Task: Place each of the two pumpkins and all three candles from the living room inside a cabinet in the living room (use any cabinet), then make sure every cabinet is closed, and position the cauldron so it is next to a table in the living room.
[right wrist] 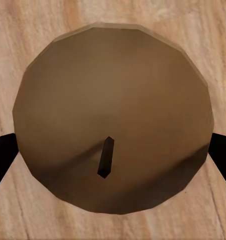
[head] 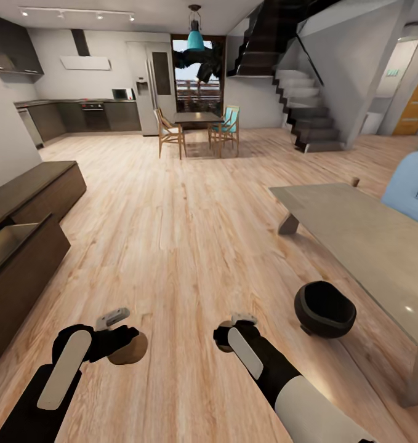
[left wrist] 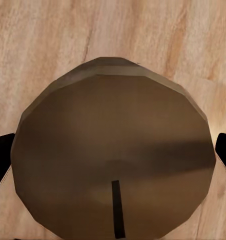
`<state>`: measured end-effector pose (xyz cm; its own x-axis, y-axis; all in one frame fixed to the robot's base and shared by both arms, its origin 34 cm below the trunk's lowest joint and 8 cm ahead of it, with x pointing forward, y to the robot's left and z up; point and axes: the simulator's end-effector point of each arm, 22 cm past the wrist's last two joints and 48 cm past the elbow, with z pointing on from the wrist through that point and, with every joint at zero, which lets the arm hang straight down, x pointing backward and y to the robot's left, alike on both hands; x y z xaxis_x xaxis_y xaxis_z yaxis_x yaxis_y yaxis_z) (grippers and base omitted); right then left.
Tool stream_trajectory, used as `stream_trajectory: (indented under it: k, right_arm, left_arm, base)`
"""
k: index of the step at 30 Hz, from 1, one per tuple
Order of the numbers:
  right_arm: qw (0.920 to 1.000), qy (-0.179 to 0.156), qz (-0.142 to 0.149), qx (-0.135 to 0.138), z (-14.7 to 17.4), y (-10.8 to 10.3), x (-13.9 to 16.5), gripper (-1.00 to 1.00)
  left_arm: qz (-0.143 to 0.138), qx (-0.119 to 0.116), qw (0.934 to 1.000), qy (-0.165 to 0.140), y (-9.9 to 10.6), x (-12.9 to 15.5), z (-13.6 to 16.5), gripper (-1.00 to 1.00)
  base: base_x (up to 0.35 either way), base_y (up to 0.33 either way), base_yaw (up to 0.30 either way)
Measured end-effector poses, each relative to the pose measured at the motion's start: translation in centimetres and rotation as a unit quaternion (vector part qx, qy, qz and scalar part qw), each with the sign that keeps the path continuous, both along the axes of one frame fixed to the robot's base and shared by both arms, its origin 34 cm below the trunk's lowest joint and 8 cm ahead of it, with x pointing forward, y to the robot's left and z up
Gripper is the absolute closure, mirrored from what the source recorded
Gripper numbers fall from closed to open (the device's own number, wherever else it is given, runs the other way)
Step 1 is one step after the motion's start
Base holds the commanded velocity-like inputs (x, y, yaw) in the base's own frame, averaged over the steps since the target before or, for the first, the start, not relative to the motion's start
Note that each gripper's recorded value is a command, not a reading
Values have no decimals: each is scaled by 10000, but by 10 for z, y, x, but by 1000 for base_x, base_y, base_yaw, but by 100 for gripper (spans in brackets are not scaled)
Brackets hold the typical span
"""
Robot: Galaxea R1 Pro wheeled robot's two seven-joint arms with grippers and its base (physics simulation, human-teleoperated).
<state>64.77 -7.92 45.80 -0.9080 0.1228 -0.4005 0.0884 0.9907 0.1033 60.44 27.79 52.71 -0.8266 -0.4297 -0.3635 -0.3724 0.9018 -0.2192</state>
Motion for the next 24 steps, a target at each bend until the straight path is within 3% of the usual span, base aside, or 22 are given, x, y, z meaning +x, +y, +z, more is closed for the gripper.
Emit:
stream_trajectory:
  k: [5,24]
  right_arm:
    - [10000,0,-1,6,0,0,0,100]
    - [10000,1,2,11,0,1,0,100]
  left_arm:
    - [-2,15,10000,2,0,0,0,100]
    - [-2,24,10000,8,1,0,0,100]
  base:
    - [329,0,132]
    - [330,0,3]
